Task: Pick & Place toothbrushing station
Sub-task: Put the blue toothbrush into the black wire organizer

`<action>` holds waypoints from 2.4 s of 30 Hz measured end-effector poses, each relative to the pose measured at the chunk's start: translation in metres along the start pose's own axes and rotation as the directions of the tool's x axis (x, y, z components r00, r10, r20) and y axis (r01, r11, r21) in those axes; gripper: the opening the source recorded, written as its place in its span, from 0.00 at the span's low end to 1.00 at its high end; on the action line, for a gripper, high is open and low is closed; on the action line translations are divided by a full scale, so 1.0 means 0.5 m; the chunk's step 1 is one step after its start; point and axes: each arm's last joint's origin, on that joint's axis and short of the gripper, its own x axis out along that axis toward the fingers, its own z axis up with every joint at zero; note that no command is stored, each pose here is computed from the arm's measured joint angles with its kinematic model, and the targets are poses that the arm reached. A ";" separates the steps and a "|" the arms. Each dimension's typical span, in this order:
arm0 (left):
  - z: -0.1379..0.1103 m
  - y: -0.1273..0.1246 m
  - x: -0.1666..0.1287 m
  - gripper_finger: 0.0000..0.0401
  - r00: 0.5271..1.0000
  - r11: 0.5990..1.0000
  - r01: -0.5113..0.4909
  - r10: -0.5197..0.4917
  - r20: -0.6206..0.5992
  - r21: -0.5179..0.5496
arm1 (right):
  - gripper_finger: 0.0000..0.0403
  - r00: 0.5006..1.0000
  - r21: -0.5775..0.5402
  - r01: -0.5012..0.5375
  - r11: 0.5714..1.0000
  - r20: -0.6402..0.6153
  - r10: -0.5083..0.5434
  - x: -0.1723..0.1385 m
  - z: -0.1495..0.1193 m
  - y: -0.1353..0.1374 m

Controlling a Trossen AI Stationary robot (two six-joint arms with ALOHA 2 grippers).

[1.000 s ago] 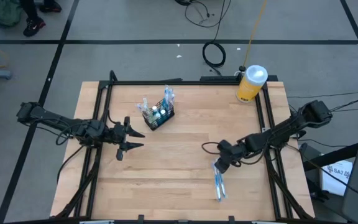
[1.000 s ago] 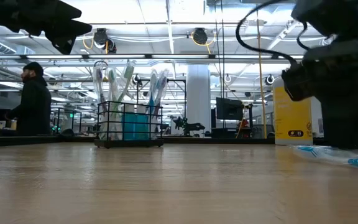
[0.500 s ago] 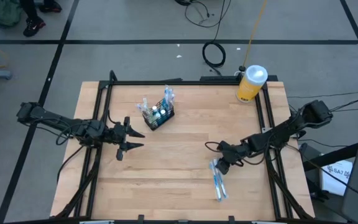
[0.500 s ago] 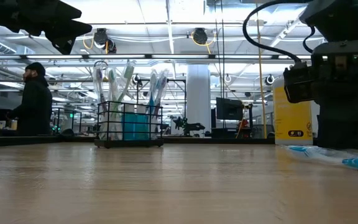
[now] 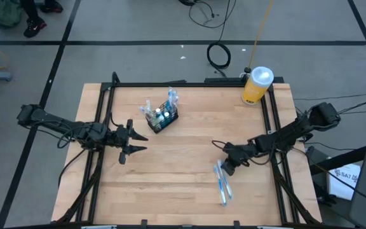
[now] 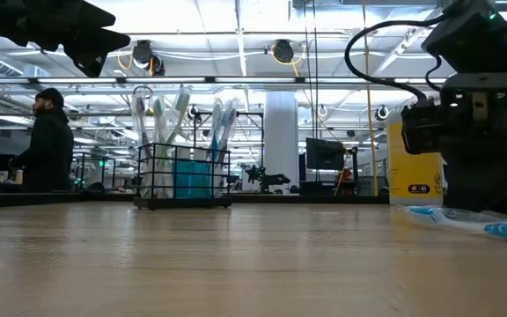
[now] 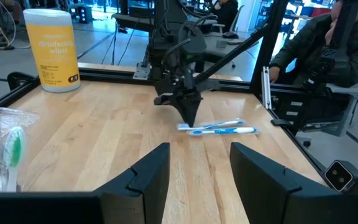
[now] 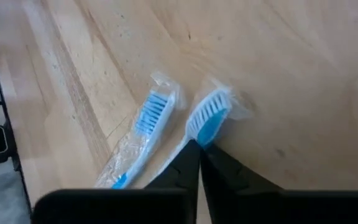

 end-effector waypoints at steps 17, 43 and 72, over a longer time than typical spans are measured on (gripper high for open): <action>0.019 -0.002 -0.001 0.44 0.995 1.000 0.013 -0.011 0.096 -0.017 | 0.00 0.738 -0.392 -0.177 0.903 0.553 0.385 -0.096 0.144 0.052; 0.012 0.001 0.124 0.44 0.978 0.987 -0.157 0.161 0.133 -0.037 | 0.00 0.597 -0.667 0.278 0.691 0.684 0.420 -0.093 0.321 0.169; 0.070 0.046 0.279 0.44 0.946 0.949 -0.312 0.314 -0.081 0.032 | 0.00 0.635 -0.738 0.218 0.638 0.604 0.482 -0.093 0.324 0.177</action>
